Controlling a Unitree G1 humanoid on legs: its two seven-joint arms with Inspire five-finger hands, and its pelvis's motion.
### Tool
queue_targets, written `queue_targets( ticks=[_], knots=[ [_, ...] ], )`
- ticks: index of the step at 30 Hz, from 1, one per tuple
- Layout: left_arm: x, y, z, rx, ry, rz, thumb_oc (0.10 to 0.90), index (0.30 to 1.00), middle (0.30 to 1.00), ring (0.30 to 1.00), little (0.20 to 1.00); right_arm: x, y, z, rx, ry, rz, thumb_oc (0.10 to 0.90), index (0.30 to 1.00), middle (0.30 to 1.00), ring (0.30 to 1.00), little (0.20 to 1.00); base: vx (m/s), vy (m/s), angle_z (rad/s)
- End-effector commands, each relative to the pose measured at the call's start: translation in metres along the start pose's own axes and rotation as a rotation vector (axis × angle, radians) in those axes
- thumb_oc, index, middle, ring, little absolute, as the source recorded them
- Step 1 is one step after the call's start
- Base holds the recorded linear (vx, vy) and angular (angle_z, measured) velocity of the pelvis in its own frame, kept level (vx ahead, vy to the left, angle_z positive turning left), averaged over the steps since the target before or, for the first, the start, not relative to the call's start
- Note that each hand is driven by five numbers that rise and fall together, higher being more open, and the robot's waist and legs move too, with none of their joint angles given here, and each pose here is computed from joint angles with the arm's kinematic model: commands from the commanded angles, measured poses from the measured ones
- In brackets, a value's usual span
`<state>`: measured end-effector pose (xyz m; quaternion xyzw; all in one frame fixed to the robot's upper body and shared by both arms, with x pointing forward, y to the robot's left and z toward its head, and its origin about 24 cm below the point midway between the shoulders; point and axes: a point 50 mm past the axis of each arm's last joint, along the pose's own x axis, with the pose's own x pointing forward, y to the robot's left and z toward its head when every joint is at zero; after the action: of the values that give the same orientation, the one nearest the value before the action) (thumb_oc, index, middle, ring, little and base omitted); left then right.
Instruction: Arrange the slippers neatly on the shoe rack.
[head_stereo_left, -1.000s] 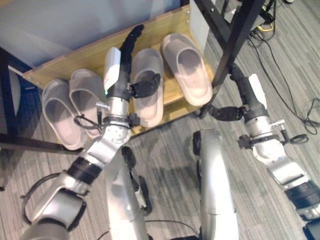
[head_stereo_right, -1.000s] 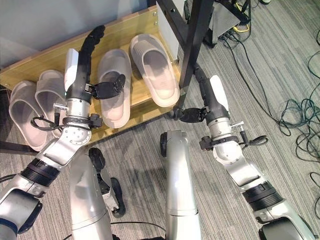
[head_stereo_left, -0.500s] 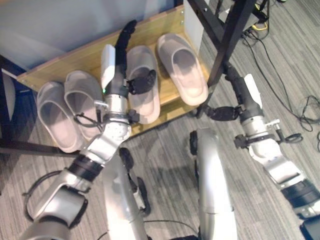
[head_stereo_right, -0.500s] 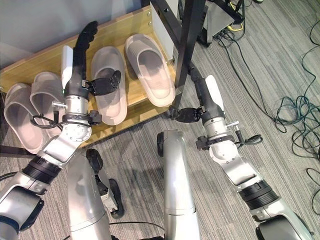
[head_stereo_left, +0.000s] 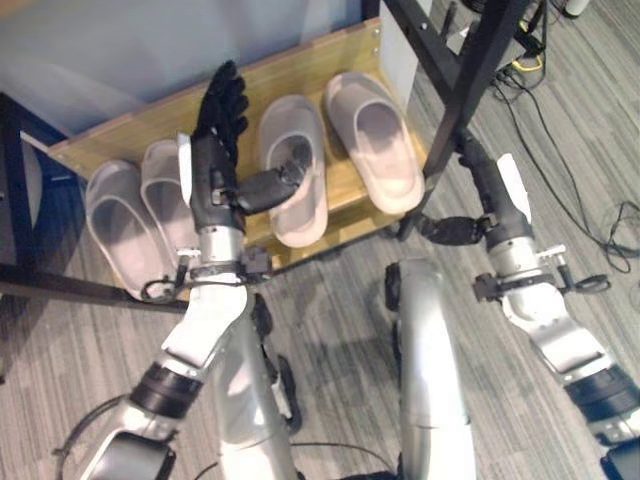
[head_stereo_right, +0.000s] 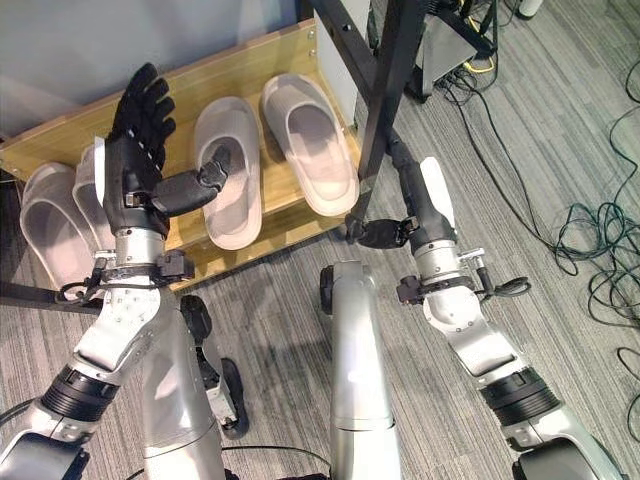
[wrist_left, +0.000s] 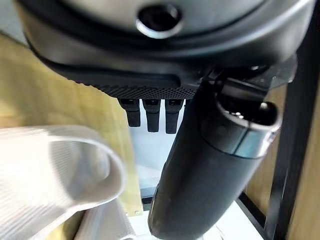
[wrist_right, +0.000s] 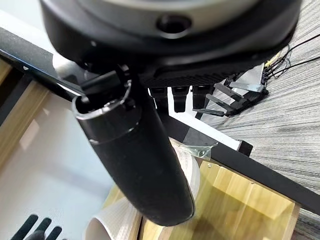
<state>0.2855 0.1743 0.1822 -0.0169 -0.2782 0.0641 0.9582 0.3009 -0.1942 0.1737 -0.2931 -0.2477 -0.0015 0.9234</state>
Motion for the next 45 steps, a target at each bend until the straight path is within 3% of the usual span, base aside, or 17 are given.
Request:
queue_targets(
  ticks=[1, 11, 23, 29, 35, 45],
  knots=[
    [0.011, -0.016, 0.049, -0.163, -0.235, -0.081, 0.800, 0.900, 0.900, 0.900, 0.900, 0.006, 0.002, 0.078, 0.022, -0.421, 0.032, 0.800, 0.900, 0.900, 0.900, 0.900, 0.00, 0.000, 0.00],
    [-0.011, -0.007, 0.028, -0.104, -0.122, -0.123, 0.800, 0.900, 0.900, 0.900, 0.900, -0.001, -0.002, 0.066, -0.021, -0.373, 0.013, 0.800, 0.900, 0.900, 0.900, 0.900, -0.01, -0.011, 0.00],
    [-0.016, -0.025, 0.018, -0.196, -0.035, -0.204, 0.800, 0.900, 0.900, 0.900, 0.900, 0.001, 0.001, 0.068, -0.015, -0.374, 0.004, 0.800, 0.900, 0.900, 0.900, 0.900, 0.00, 0.000, 0.00],
    [-0.008, -0.056, 0.006, -0.283, 0.043, -0.267, 0.800, 0.900, 0.900, 0.900, 0.900, 0.007, 0.009, 0.069, 0.011, -0.368, 0.015, 0.800, 0.900, 0.900, 0.900, 0.900, 0.00, 0.000, 0.00],
    [0.003, -0.073, 0.016, -0.310, -0.003, -0.310, 0.800, 0.900, 0.900, 0.900, 0.900, 0.012, 0.009, 0.072, 0.030, -0.378, 0.005, 0.800, 0.900, 0.900, 0.900, 0.900, 0.01, 0.004, -0.01],
    [0.013, -0.072, 0.024, -0.285, -0.057, -0.292, 0.800, 0.900, 0.900, 0.900, 0.900, 0.014, 0.010, 0.073, 0.039, -0.384, 0.011, 0.800, 0.900, 0.900, 0.900, 0.900, 0.00, 0.000, 0.00]
  ],
)
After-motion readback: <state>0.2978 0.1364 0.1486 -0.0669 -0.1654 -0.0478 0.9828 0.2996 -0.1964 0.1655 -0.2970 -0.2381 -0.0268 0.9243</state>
